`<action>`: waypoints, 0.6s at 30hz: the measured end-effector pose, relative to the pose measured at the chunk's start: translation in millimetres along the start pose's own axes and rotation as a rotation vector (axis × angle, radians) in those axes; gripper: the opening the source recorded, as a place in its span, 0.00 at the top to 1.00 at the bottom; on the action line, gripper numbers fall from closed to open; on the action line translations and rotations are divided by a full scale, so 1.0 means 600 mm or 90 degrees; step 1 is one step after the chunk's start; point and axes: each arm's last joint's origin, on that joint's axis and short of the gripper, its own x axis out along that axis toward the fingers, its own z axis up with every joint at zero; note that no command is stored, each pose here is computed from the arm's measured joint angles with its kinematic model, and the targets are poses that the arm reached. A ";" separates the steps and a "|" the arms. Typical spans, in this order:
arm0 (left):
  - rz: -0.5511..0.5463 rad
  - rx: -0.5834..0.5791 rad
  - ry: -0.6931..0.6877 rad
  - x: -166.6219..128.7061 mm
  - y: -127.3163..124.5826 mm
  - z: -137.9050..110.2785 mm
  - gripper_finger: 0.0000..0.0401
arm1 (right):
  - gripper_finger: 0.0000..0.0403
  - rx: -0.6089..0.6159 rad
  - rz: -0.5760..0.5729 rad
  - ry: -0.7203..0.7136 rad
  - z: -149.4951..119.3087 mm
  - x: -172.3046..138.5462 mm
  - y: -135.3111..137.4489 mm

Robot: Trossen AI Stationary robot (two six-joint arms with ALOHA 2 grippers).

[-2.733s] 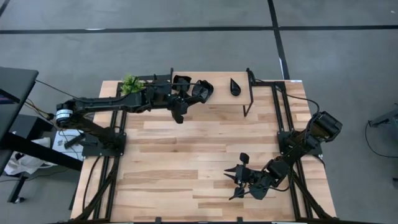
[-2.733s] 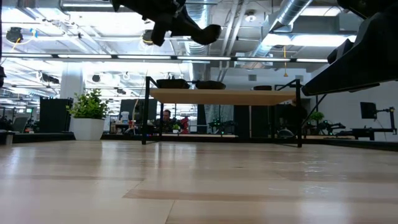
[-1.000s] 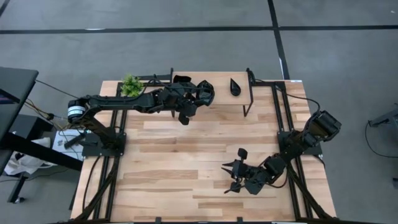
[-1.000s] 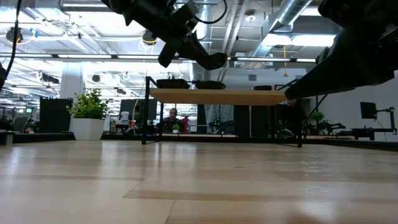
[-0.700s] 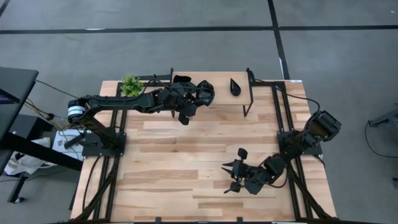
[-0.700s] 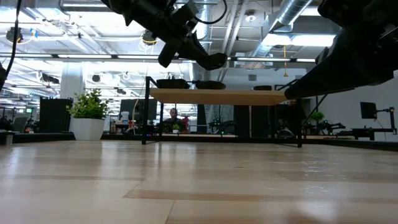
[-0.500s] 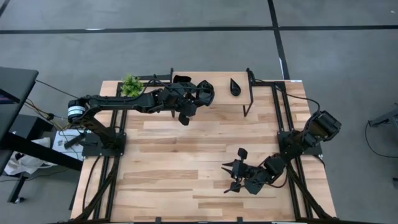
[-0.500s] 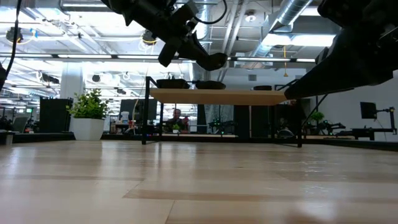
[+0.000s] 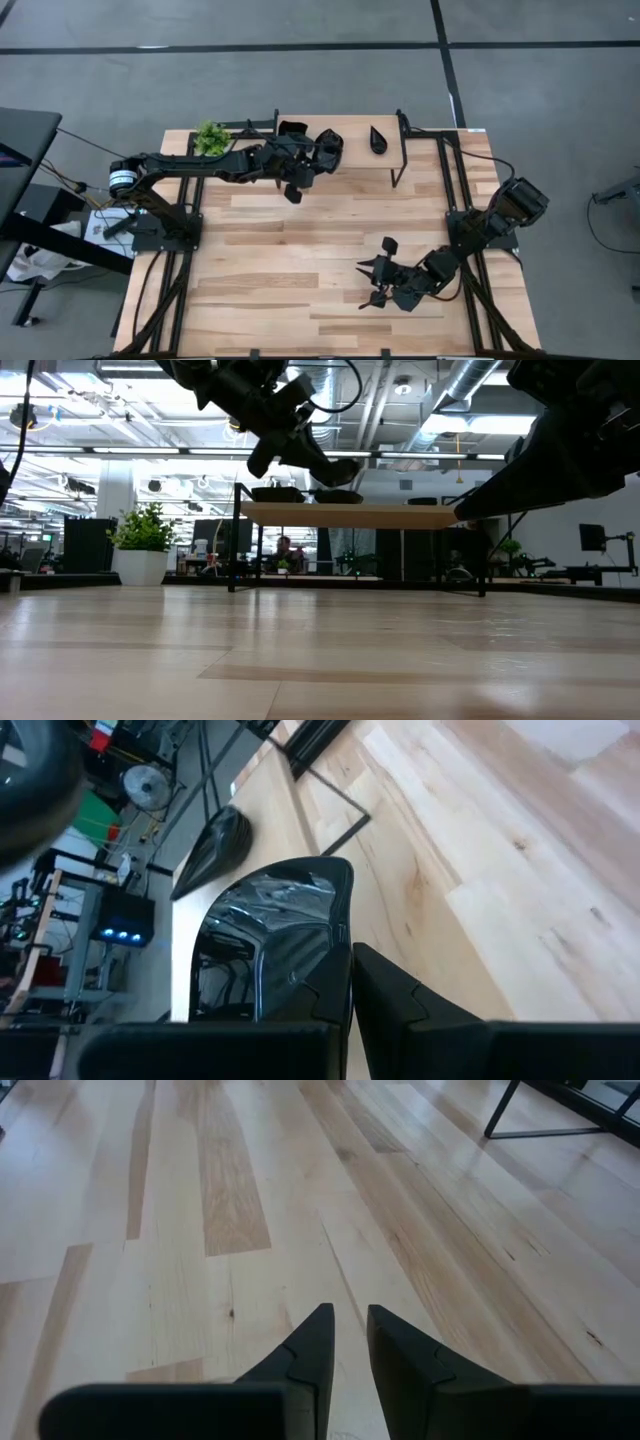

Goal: Pick & Place Mini shaped plates
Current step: Stack the black leaf shaped plate on top of the black leaf shaped plate on the shelf

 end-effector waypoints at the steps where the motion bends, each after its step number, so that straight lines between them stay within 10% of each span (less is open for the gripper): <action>1: 0.003 -0.001 0.006 0.000 0.001 -0.002 0.96 | 0.85 -0.001 0.000 0.000 0.000 0.000 0.000; 18: 0.012 0.000 0.011 0.000 0.002 -0.003 0.96 | 0.85 0.002 -0.007 0.000 0.002 0.004 -0.004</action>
